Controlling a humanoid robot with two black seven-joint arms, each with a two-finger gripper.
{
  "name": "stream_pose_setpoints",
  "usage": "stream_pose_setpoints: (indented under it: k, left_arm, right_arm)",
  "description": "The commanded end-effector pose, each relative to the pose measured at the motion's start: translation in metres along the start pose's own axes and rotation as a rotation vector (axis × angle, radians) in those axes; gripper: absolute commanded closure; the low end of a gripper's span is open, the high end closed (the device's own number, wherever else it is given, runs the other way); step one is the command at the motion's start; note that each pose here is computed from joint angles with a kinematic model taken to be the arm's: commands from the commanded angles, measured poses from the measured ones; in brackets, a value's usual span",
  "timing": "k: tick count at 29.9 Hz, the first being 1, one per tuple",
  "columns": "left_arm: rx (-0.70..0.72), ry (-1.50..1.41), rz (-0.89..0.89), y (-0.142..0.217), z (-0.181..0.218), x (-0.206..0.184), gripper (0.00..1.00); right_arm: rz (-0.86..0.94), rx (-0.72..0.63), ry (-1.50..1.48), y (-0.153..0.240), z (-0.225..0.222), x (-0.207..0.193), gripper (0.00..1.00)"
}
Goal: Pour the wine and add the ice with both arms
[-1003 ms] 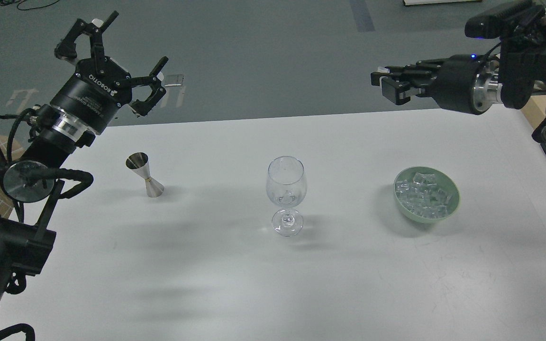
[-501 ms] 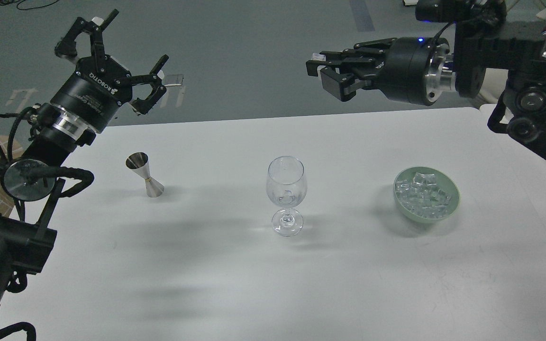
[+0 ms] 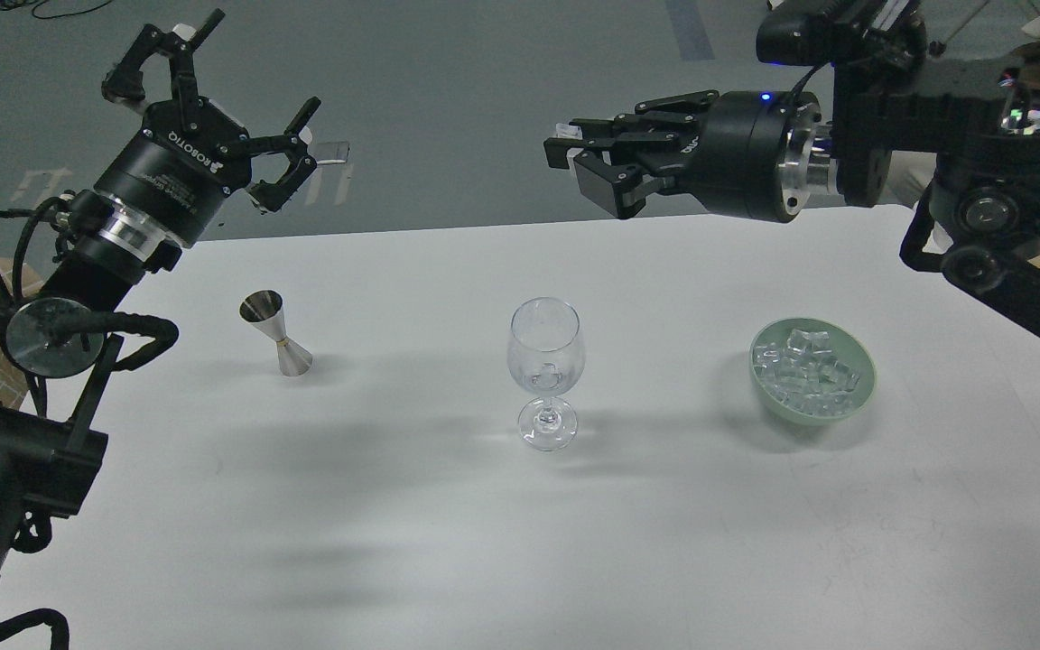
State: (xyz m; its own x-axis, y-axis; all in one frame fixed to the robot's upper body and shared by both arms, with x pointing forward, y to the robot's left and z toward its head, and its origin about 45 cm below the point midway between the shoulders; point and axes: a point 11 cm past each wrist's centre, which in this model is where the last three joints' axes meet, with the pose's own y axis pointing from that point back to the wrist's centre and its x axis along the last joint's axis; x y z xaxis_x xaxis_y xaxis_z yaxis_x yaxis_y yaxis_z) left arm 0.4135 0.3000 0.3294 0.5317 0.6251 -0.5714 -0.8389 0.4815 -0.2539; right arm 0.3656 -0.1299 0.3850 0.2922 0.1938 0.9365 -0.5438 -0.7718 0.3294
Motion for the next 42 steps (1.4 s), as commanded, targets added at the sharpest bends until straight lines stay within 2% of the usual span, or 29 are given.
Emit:
stream_pose_setpoints:
  k: [1, 13, 42]
  left_arm:
    - [0.0, -0.001, 0.0, 0.0, 0.0, 0.0, 0.02]
    - [0.001, 0.001, 0.001, 0.0, 0.0, 0.0, 0.02]
    - [-0.004, 0.02, -0.006, -0.003, -0.006, -0.002, 0.02]
  right_arm:
    - [-0.007, 0.004, -0.004, -0.001, -0.001, -0.003, 1.0]
    - [-0.1, 0.05, 0.003, -0.015, -0.017, -0.033, 1.0]
    - [-0.189, 0.05, 0.001, -0.01, -0.02, -0.066, 1.0]
